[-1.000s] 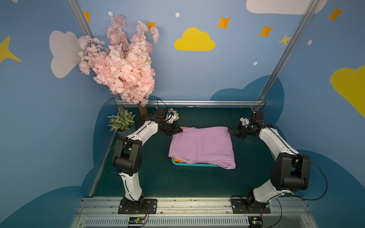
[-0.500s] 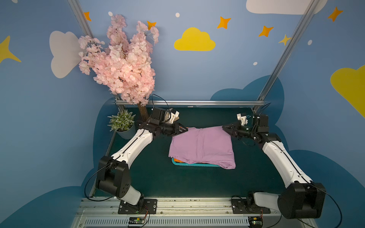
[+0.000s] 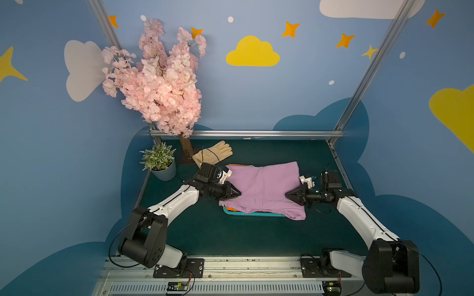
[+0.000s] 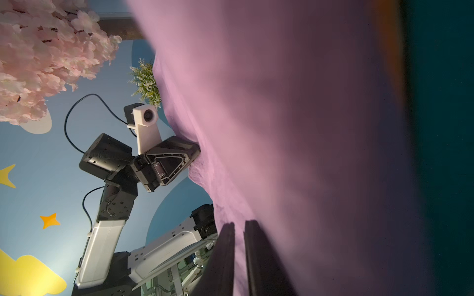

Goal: Put the folded long pants in the basket
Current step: Adjust the long pant in the basket.

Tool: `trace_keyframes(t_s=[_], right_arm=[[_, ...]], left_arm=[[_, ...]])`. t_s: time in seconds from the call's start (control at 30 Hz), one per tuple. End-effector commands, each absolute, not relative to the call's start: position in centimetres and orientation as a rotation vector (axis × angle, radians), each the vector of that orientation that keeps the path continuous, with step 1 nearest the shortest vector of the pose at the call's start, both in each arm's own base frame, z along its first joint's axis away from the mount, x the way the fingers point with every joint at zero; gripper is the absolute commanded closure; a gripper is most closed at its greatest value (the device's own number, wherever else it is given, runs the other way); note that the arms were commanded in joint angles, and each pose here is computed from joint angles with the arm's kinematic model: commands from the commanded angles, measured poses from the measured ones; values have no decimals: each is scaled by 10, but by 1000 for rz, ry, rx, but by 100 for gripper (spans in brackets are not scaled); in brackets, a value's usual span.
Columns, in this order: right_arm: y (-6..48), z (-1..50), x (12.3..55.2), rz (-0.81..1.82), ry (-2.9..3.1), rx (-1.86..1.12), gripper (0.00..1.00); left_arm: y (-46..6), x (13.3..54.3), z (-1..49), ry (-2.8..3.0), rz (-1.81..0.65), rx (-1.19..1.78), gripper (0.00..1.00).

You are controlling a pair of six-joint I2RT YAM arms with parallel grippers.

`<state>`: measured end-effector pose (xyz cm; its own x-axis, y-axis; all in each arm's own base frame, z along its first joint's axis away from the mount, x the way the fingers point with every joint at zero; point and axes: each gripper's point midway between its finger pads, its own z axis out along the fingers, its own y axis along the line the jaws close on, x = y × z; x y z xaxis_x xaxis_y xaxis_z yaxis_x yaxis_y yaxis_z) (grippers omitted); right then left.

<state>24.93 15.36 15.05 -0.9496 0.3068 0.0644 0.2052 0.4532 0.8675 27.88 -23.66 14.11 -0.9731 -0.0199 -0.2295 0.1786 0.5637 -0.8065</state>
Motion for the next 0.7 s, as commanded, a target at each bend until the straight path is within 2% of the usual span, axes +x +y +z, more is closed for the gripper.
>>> trace_keyframes(t_s=[0.0, 0.13, 0.27, 0.37, 0.43, 0.5, 0.6, 0.67], right_arm=[[139, 127, 238, 1505, 2625, 490, 85], [127, 139, 244, 1463, 2558, 506, 85], [125, 185, 262, 1451, 2425, 447, 82], [112, 221, 285, 1318, 2330, 471, 78], [93, 242, 302, 1140, 2263, 467, 74], [54, 246, 315, 797, 2230, 504, 65], [-11, 231, 320, 363, 2174, 718, 49], [-41, 212, 320, 167, 2142, 806, 26]], left_arm=[[-220, 276, 130, 2606, -1306, 76, 71], [-209, 275, 132, 2611, -1281, 33, 71], [-203, 278, 152, 2568, -1223, 51, 68], [-182, 290, 183, 2469, -1026, 45, 55], [-154, 299, 200, 2391, -824, -31, 45], [-103, 305, 203, 2319, -498, -197, 33], [-29, 300, 194, 2170, -122, -438, 16], [-3, 299, 184, 2080, -33, -500, 10]])
